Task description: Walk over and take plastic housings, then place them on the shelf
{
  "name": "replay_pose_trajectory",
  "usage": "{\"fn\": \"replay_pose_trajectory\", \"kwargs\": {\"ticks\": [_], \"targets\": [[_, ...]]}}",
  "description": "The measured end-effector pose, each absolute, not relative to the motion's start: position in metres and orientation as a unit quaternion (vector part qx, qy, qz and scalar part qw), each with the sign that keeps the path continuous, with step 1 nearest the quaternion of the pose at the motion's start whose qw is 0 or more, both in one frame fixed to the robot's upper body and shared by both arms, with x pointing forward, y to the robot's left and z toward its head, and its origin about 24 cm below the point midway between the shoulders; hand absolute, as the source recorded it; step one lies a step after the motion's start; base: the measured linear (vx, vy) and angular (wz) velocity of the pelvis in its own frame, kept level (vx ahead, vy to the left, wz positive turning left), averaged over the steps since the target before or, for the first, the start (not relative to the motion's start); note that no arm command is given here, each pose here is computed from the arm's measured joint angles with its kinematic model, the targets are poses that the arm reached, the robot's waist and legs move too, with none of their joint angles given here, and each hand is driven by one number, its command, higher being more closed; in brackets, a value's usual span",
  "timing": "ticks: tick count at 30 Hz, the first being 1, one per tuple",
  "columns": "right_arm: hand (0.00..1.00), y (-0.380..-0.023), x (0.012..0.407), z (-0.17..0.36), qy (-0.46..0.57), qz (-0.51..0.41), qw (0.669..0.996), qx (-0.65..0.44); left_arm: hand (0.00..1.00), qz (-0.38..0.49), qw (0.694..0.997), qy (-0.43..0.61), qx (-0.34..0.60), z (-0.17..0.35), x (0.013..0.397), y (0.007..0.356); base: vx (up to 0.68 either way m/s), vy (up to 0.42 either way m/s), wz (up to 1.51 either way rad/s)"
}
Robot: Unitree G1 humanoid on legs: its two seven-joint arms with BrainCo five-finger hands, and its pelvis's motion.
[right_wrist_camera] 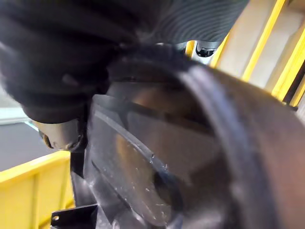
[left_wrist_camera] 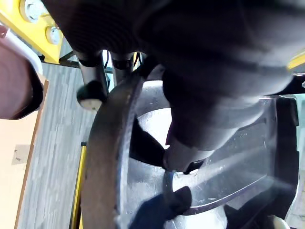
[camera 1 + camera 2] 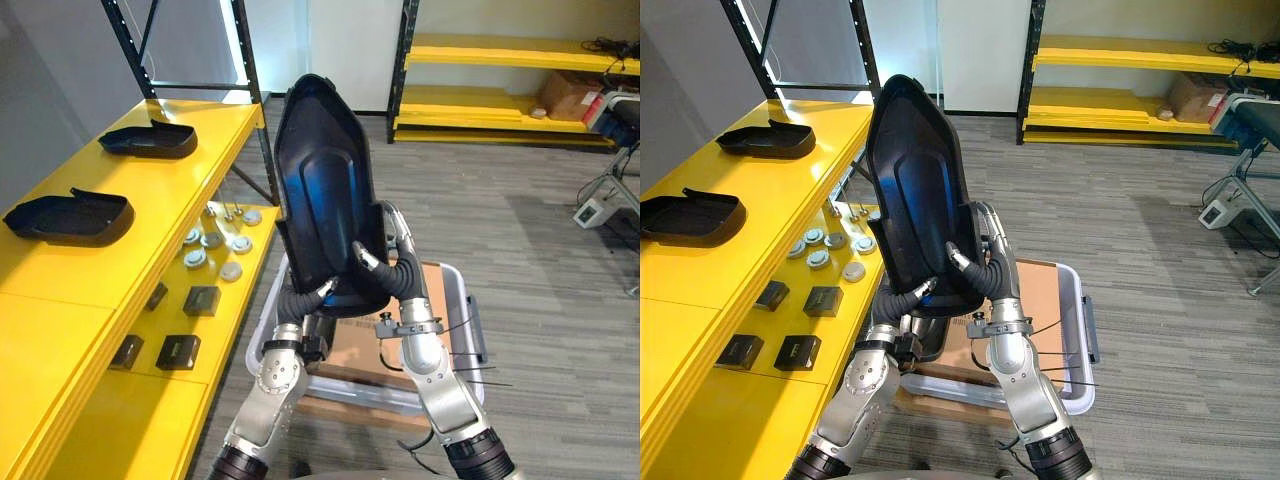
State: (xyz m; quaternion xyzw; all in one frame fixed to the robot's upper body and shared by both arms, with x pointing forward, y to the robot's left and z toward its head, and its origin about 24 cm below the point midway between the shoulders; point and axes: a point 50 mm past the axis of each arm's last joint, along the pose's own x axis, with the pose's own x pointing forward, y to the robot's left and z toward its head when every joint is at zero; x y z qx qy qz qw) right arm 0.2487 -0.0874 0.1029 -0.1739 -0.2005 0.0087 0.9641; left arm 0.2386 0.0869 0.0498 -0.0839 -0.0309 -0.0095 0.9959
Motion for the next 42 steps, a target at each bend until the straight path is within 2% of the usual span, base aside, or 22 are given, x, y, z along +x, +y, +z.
{"fn": "replay_pose_trajectory", "kwargs": {"ticks": [4,6,10,17,20,22,25,29,30,34,37,42], "targets": [[0.0,-0.099,0.247,0.115,-0.224,0.024,0.964,-0.14,1.0,0.016,0.997,-0.062,-0.054,0.059,0.242,0.099,-0.01,-0.003,0.01],[0.0,-0.112,0.244,0.135,-0.268,0.01,0.957,-0.114,1.0,0.05,0.995,-0.071,-0.044,0.062,0.244,0.113,0.0,0.0,0.0],[0.0,-0.155,0.231,0.173,-0.358,-0.07,0.929,-0.063,1.0,0.112,0.991,-0.066,-0.031,0.058,0.24,0.138,0.0,0.0,0.0],[0.0,-0.236,0.21,0.17,-0.371,-0.217,0.902,0.044,1.0,0.175,0.982,-0.071,0.013,0.058,0.221,0.164,-0.02,-0.01,-0.01],[0.0,-0.268,0.198,0.144,-0.326,-0.291,0.898,0.054,1.0,0.197,0.977,-0.08,0.017,0.062,0.214,0.172,-0.02,-0.01,-0.02],[0.0,-0.284,0.195,0.11,-0.252,-0.33,0.908,0.049,1.0,0.21,0.974,-0.084,0.023,0.064,0.209,0.179,0.0,0.0,0.0],[0.0,-0.306,0.169,0.023,-0.045,-0.411,0.909,0.055,1.0,0.225,0.969,-0.097,0.027,0.07,0.2,0.185,0.0,0.0,0.0],[0.0,-0.29,0.116,-0.067,0.182,-0.439,0.876,0.088,1.0,0.238,0.966,-0.104,0.019,0.073,0.188,0.187,0.0,-0.001,0.01],[0.0,-0.284,0.11,-0.076,0.204,-0.435,0.872,0.093,1.0,0.239,0.965,-0.106,0.017,0.074,0.187,0.186,0.0,0.0,0.05],[0.0,-0.234,0.081,-0.119,0.345,-0.351,0.866,0.087,1.0,0.224,0.969,-0.105,0.011,0.075,0.183,0.181,-0.04,-0.005,0.15],[0.0,-0.203,0.076,-0.137,0.41,-0.273,0.866,0.086,1.0,0.21,0.971,-0.114,0.0,0.077,0.184,0.174,-0.06,-0.013,0.39],[0.0,-0.192,0.081,-0.141,0.422,-0.248,0.868,0.086,1.0,0.199,0.972,-0.124,-0.017,0.081,0.184,0.169,-0.05,0.001,1.12]]}}
